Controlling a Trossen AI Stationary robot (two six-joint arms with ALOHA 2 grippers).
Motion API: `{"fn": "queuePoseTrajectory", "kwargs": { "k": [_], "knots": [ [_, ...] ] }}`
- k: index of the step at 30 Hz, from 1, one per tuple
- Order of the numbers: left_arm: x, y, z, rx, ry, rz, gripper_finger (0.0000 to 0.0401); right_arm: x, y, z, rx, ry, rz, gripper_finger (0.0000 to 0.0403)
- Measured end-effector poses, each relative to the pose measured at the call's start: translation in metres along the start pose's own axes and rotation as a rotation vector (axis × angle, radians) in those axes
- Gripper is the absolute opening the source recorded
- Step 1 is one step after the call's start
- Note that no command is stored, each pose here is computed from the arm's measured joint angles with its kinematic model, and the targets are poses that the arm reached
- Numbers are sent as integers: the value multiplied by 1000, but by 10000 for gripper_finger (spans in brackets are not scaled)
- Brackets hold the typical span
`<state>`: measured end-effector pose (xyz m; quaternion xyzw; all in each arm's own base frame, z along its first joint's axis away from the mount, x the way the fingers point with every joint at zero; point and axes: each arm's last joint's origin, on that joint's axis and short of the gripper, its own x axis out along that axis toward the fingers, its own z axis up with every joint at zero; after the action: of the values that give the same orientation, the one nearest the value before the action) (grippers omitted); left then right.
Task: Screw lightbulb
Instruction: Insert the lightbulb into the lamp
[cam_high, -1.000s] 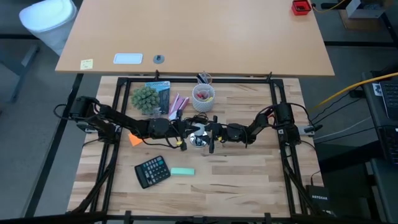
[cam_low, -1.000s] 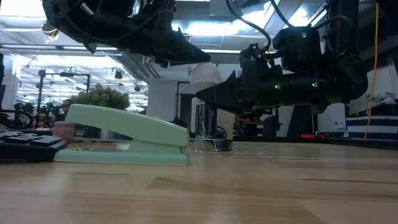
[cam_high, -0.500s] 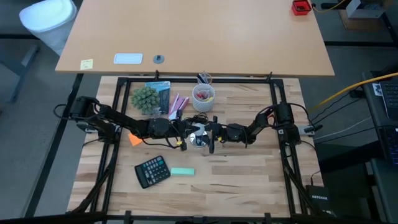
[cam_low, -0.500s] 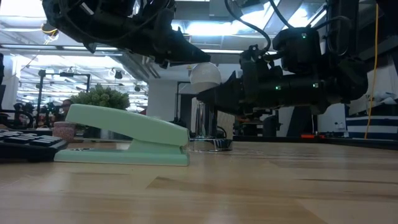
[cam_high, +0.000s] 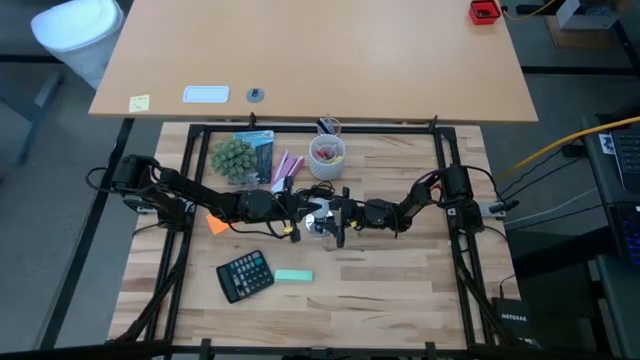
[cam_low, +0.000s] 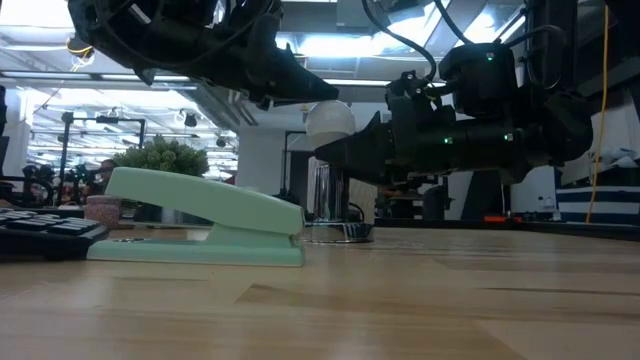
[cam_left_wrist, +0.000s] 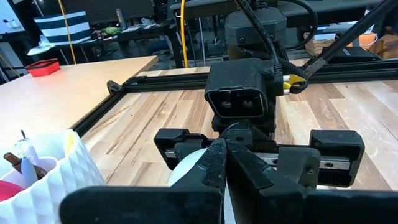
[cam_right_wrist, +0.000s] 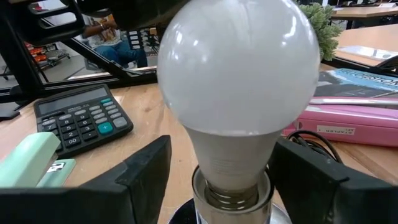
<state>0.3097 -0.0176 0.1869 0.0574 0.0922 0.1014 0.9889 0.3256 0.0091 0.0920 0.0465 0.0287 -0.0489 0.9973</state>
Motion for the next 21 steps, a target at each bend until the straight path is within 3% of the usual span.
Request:
{"fn": "queuePoseTrajectory", "kwargs": {
  "k": [21],
  "knots": [
    [0, 0, 0, 0, 1, 0, 1, 0, 0, 1, -11, 16, -6, 262]
  ]
}}
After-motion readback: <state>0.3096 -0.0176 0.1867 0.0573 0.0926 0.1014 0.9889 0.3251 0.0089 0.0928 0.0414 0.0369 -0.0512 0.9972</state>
